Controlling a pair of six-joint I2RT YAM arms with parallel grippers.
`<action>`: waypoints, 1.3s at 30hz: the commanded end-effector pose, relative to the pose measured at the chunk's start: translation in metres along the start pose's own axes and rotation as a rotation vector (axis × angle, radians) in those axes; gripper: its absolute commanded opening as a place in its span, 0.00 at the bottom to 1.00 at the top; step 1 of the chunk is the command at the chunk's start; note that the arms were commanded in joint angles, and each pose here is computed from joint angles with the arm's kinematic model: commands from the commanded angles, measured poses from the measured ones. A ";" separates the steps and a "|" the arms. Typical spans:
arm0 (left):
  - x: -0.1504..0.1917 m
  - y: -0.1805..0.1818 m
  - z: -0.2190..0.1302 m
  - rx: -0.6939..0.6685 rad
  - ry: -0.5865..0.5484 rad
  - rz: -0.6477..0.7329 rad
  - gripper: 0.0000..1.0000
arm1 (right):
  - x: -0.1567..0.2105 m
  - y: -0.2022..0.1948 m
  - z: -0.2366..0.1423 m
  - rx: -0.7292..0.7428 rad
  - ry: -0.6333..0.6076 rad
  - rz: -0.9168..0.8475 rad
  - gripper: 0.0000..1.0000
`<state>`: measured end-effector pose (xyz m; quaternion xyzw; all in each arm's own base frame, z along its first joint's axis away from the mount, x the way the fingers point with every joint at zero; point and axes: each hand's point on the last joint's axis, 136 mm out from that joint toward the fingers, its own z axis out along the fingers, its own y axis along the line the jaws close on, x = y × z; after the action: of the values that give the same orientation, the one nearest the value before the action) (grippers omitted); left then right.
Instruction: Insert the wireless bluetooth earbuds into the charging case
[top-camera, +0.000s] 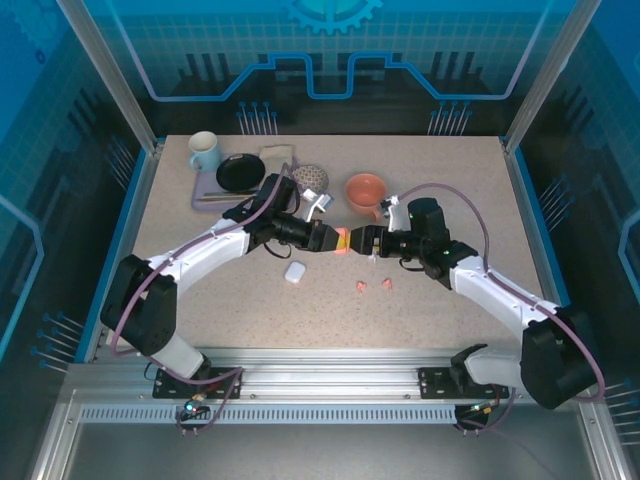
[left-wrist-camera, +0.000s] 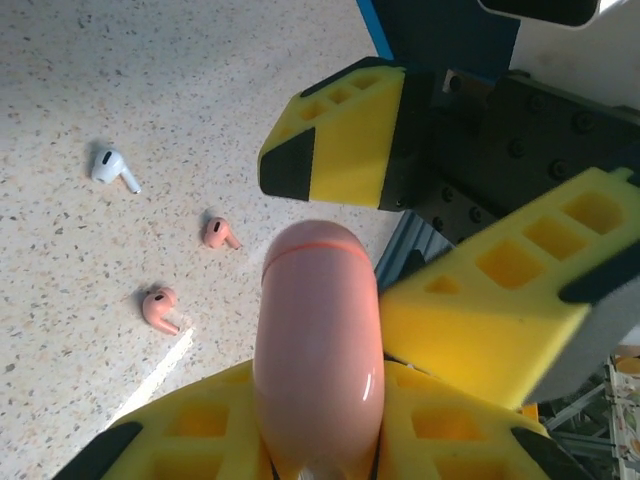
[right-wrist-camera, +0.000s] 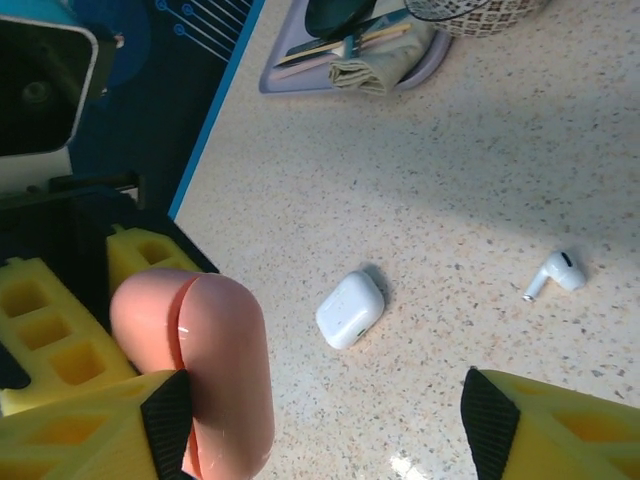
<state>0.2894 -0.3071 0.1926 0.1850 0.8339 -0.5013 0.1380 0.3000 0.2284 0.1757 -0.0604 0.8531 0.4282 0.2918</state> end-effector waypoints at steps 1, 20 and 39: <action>-0.012 -0.035 -0.008 0.095 -0.021 0.122 0.05 | 0.010 -0.050 -0.002 0.134 0.005 0.083 0.73; -0.020 -0.038 -0.008 0.102 -0.044 0.132 0.05 | -0.011 0.010 -0.029 -0.152 -0.042 0.086 0.64; -0.029 -0.044 -0.008 0.126 -0.055 0.131 0.05 | 0.000 0.028 -0.015 -0.222 0.015 0.025 0.48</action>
<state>0.2951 -0.3187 0.2237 0.2218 0.8012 -0.5275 0.1752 0.2826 0.2248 0.1909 -0.0577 0.8151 0.5119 0.2651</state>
